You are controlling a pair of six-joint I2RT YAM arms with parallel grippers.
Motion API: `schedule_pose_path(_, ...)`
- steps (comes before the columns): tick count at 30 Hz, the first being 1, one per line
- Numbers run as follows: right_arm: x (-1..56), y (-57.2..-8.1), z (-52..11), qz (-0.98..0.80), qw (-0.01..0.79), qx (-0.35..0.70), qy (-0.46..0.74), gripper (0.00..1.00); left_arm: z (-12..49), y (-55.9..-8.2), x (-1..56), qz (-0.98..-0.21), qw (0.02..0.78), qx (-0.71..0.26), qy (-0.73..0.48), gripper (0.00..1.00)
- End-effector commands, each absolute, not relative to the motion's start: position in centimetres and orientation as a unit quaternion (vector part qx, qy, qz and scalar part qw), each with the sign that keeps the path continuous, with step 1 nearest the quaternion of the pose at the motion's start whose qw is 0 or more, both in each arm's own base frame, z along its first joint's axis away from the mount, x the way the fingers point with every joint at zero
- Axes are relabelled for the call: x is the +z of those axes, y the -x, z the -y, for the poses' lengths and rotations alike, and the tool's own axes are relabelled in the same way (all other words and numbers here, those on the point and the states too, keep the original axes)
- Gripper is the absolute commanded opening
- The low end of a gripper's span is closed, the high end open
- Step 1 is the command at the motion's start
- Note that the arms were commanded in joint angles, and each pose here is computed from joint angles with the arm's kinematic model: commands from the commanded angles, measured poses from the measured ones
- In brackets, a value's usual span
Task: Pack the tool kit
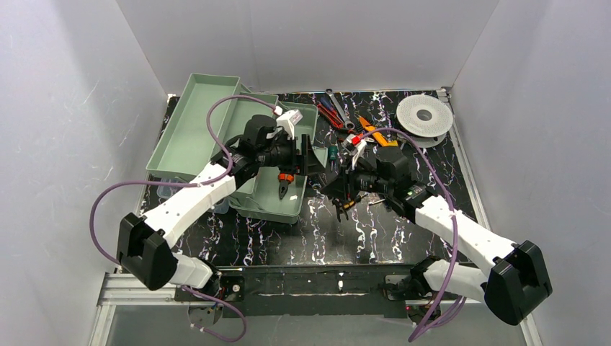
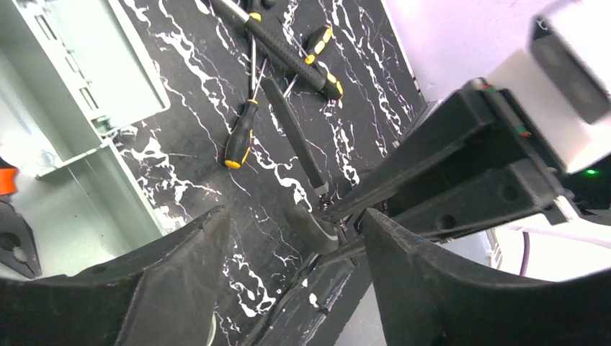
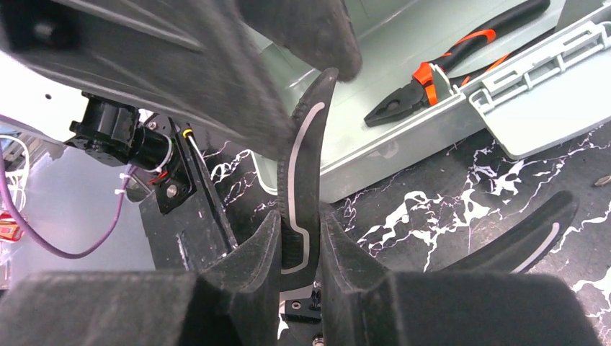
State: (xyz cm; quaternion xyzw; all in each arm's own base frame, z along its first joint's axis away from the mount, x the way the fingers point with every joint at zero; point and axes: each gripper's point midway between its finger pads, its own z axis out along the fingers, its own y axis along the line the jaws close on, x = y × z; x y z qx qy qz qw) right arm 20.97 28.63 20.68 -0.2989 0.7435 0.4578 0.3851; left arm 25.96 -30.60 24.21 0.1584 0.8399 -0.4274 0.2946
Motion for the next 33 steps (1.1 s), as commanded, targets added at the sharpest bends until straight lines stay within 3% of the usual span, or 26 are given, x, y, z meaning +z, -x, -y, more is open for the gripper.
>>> schedule_pose_path(1, 24.1, -21.1, -29.6, -0.695, 0.424, 0.486, 0.317, 0.01, 31.5, -25.8, 24.2, -0.845, 0.262, -0.446, -0.136, 0.63)
schedule_pose_path(3, 24.1, -21.1, -29.6, -0.692, 0.428, 0.487, 0.317, 0.01, 31.8, -25.8, 23.6, -0.85, 0.247, -0.449, -0.125, 0.56)
schedule_pose_path(4, 24.0, -21.2, -29.6, -0.693, 0.429, 0.486, 0.315, 0.01, 32.1, -25.8, 23.5, -0.849, 0.242, -0.454, -0.121, 0.46)
schedule_pose_path(6, 23.9, -21.5, -29.6, -0.697, 0.432, 0.48, 0.311, 0.01, 32.5, -25.6, 23.5, -0.844, 0.236, -0.465, -0.125, 0.12)
schedule_pose_path(7, 23.8, -21.6, -29.6, -0.699, 0.434, 0.477, 0.308, 0.01, 32.6, -25.4, 23.5, -0.842, 0.234, -0.469, -0.127, 0.0)
schedule_pose_path(9, 23.5, -22.0, -29.5, -0.707, 0.437, 0.469, 0.299, 0.05, 32.6, -25.1, 23.9, -0.838, 0.236, -0.472, -0.141, 0.0)
schedule_pose_path(13, 22.7, -23.0, -28.7, -0.726, 0.45, 0.444, 0.271, 0.48, 30.6, -25.6, 25.0, -0.85, 0.276, -0.416, -0.169, 0.0)
schedule_pose_path(16, 22.4, -23.4, -27.8, -0.727, 0.472, 0.429, 0.255, 0.62, 29.2, -26.0, 26.2, -0.852, 0.304, -0.386, -0.18, 0.0)
schedule_pose_path(29, 21.6, -25.0, -25.1, -0.745, 0.52, 0.376, 0.184, 0.62, 25.0, -27.8, 30.8, -0.861, 0.359, -0.293, -0.21, 0.0)
schedule_pose_path(33, 21.4, -26.0, -22.6, -0.749, 0.557, 0.337, 0.123, 0.59, 21.0, -30.1, 30.1, -0.886, 0.374, -0.156, -0.227, 0.0)
